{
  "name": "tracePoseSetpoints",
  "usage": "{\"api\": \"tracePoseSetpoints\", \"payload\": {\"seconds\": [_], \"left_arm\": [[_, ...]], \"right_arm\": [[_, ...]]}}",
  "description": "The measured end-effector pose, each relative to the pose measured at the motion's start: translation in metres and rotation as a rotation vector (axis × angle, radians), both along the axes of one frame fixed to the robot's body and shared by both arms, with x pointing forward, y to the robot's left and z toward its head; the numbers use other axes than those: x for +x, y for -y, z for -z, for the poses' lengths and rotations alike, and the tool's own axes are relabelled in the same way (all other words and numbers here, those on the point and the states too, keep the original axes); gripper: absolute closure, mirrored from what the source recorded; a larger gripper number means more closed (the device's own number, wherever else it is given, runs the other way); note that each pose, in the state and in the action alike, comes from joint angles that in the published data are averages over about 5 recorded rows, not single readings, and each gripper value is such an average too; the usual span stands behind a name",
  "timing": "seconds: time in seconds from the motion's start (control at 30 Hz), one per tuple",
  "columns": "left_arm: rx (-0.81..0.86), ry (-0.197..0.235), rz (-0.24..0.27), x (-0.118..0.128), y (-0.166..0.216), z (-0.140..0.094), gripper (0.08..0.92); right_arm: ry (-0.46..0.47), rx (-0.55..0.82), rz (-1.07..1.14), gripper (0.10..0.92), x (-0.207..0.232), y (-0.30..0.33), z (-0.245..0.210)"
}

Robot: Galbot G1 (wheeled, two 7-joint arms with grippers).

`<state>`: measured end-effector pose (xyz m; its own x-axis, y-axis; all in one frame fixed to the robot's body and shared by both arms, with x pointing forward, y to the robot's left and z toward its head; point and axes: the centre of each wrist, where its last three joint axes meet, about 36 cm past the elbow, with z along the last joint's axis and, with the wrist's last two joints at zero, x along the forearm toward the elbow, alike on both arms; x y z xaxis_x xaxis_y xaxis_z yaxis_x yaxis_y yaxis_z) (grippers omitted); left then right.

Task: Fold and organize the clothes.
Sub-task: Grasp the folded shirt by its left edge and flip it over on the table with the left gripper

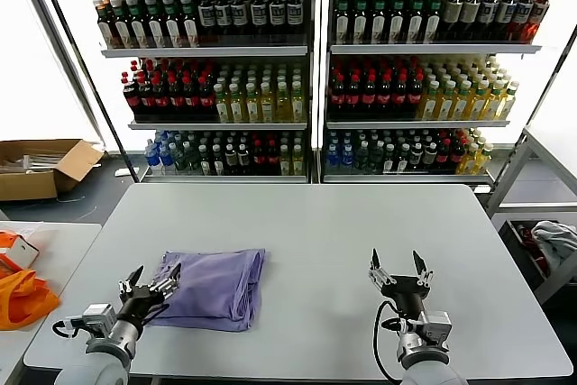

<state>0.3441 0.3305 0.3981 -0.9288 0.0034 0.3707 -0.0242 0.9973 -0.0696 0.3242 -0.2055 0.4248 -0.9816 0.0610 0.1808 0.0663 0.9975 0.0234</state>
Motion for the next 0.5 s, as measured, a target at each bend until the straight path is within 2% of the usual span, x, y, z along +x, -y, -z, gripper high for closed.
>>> {"api": "tracePoseSetpoints", "payload": {"seconds": [0.5], "left_arm": [[-0.058,-0.058,0.013,0.006,-0.019,0.017,0.177]], "right_arm": [[-0.008,0.001,0.003,0.2,-0.006,-0.001,0.002]]}}
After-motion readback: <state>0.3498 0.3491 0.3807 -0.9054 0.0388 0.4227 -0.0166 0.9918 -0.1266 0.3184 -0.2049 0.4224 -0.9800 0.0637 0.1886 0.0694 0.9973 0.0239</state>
